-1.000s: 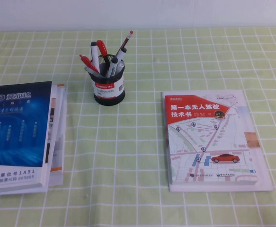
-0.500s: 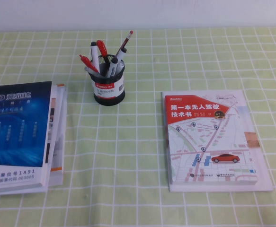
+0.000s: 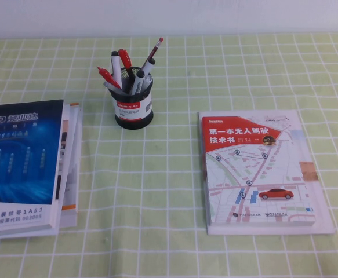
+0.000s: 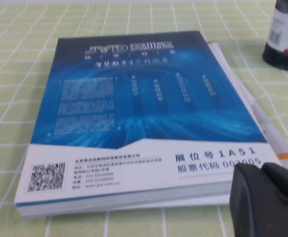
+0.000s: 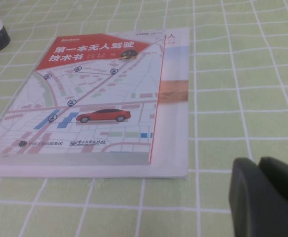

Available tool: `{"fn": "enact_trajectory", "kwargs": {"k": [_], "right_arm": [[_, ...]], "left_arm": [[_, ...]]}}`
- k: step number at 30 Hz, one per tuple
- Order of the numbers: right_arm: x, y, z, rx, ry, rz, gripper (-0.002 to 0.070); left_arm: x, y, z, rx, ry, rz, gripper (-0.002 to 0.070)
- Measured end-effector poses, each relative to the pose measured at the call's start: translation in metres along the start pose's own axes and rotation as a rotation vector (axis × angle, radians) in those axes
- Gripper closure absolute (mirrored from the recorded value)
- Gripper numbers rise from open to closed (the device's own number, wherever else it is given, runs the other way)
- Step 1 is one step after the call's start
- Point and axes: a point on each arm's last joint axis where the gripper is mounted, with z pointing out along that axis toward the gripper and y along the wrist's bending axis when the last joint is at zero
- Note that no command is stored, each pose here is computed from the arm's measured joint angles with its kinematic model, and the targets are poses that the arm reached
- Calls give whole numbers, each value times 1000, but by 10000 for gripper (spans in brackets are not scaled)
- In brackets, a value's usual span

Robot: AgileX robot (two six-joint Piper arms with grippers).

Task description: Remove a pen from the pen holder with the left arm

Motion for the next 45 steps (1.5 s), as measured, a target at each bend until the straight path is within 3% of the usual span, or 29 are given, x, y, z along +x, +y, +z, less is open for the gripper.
{"fn": "enact_trajectory", "kwargs": {"k": [2,11,21,26,33,45], "right_arm": [[0,0,0,0,0,0,690],[0,0,0,0,0,0,690],[0,0,0,0,0,0,690],[0,0,0,0,0,0,690],[0,0,0,0,0,0,690],[0,0,0,0,0,0,690]], "left_arm": [[-2,0,0,3,-23,-32,678],[-15,-3,-1,65,-157,-457,678],[-20,-1,-2,73,-211,-529,678],[-26,-2,-4,81,-203,-533,678],[-73,-1,-1,83,-115,-523,678],[-135,-3,41,116,154,-255,678]]}}
